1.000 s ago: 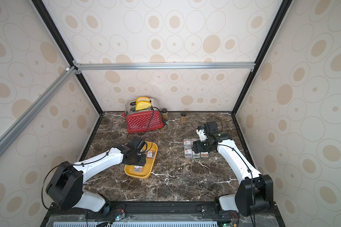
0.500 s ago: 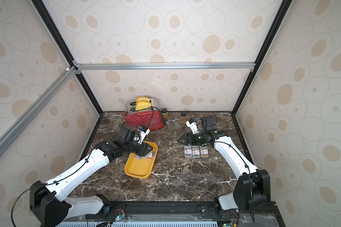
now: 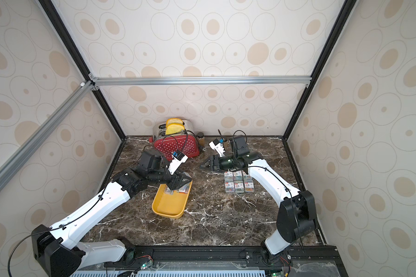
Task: Take the paper clips out of the storage box
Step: Pick up the boxed paper clips from the storage box.
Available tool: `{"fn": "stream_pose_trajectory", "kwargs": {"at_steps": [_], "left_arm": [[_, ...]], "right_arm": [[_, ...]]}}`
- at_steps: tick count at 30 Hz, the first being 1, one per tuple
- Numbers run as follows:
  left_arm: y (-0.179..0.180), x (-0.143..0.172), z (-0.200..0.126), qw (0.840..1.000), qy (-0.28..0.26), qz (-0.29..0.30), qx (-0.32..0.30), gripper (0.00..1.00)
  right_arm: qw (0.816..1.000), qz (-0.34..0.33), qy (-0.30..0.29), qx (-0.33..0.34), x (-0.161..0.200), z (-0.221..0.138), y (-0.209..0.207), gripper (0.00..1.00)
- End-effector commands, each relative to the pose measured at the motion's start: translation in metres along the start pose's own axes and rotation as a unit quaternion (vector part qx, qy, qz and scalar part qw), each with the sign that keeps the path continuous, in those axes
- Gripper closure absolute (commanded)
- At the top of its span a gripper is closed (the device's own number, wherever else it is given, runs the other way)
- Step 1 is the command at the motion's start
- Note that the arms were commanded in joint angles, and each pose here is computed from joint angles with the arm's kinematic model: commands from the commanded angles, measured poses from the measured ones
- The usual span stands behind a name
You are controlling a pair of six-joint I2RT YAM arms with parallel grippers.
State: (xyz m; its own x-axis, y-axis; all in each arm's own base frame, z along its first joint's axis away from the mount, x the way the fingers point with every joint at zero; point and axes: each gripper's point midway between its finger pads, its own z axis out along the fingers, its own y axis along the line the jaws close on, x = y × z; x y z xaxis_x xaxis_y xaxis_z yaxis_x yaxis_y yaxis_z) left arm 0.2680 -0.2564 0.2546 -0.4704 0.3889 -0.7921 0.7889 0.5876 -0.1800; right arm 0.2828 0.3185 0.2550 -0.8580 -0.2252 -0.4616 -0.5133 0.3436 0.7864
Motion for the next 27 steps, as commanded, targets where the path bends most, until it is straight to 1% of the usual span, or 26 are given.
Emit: {"fn": "stream_pose_trajectory", "kwargs": {"at_steps": [1,8,17,27], "left_arm": [[-0.013,-0.024,-0.007,0.998,-0.026,0.048,0.023,0.72],[-0.023,-0.023,0.001,0.996,-0.009,0.075,0.038,0.73],[-0.022,-0.024,0.003,0.995,-0.002,0.095,0.036,0.74],[-0.018,-0.023,0.011,0.995,0.008,0.098,0.033,0.75]], "right_arm": [[0.999,-0.011,0.013,-0.027,-0.002,0.007,0.018,0.29],[0.998,-0.02,0.043,-0.042,0.005,0.023,0.03,0.29],[0.996,-0.019,0.078,-0.044,0.02,0.032,0.033,0.29],[0.994,-0.027,0.084,-0.058,0.023,0.033,0.044,0.29]]}}
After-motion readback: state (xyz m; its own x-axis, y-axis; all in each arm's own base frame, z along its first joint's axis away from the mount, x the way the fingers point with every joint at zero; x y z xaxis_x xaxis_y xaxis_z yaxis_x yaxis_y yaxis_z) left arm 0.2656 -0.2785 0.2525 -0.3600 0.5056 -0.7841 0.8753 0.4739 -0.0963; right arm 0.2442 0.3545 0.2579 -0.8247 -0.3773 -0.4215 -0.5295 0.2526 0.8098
